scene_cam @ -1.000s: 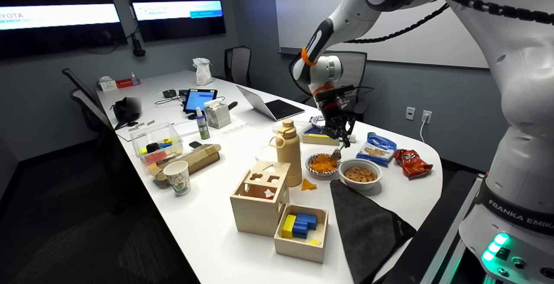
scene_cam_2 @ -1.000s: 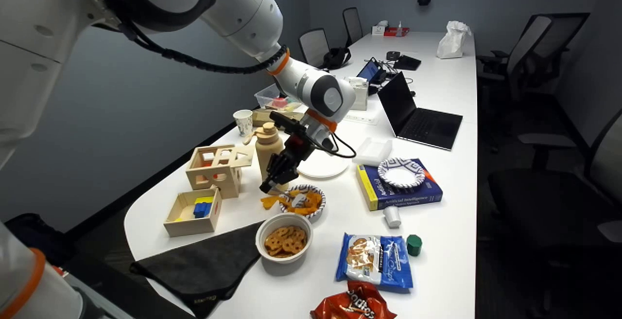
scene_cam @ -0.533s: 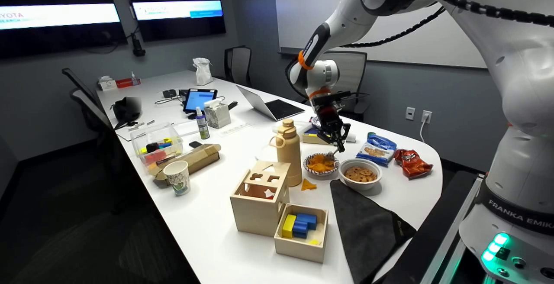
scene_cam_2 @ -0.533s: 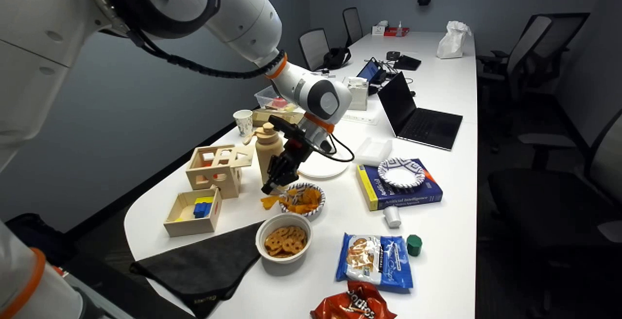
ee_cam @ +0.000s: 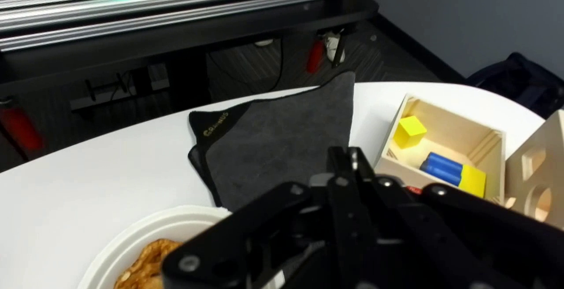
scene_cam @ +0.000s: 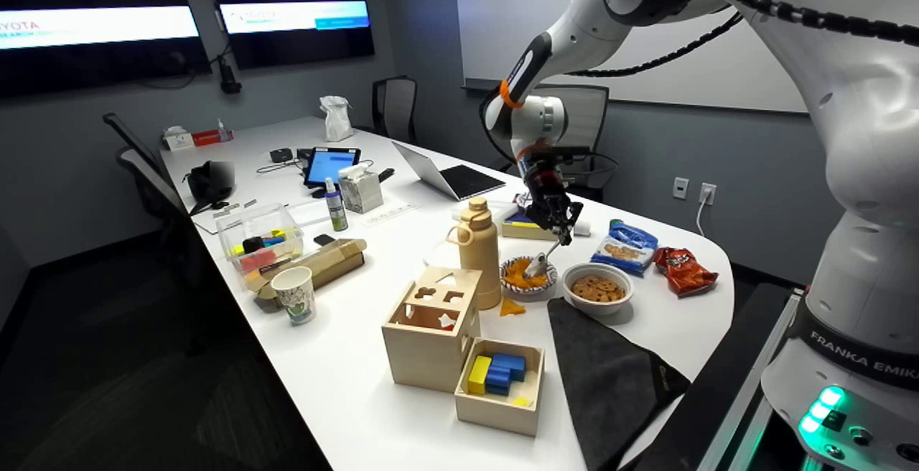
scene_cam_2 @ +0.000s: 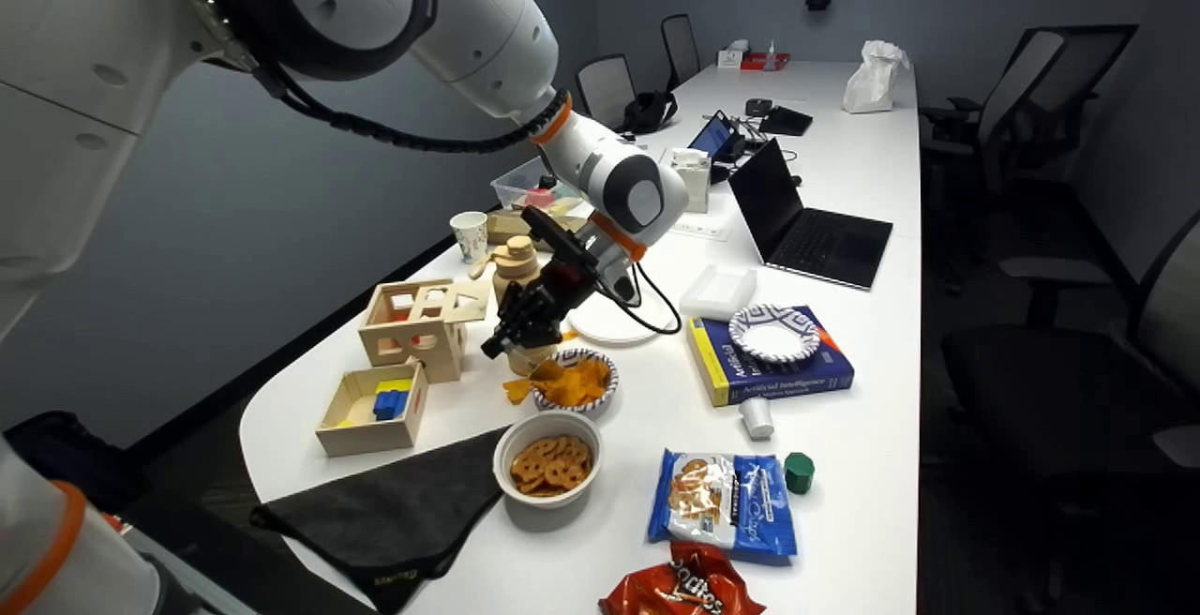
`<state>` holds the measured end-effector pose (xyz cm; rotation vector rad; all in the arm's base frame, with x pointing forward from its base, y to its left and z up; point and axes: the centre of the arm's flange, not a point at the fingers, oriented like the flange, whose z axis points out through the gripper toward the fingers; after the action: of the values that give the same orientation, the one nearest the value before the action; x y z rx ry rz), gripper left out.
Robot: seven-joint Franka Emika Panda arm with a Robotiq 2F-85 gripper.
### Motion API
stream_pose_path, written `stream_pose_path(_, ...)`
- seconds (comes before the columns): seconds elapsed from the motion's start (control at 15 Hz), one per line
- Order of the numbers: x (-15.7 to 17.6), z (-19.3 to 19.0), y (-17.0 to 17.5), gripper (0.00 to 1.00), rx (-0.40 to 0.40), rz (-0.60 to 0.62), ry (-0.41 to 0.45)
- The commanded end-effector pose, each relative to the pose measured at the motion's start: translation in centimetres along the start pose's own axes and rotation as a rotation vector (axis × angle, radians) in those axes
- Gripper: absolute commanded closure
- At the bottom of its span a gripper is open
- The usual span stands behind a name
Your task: Use the silver spatula to stir the bowl
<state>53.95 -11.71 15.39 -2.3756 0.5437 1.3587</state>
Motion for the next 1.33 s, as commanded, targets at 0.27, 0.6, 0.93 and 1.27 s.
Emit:
stream_pose_path(0.27, 0.6, -0.2, 0.6, 0.99, -0.004, 0.124, -0.088)
stream_pose_path(0.6, 1.2, -0.3, 0.5, 0.99, -0.039, 0.232, -0.017)
stream_pose_path(0.93, 1.2, -1.2, -0.3, 0.99, -0.062, 0.207, 0.11)
stream_pose_path(1.27, 2.0, -1.2, -1.6, 0.99, -0.02, 0.096, 0.147)
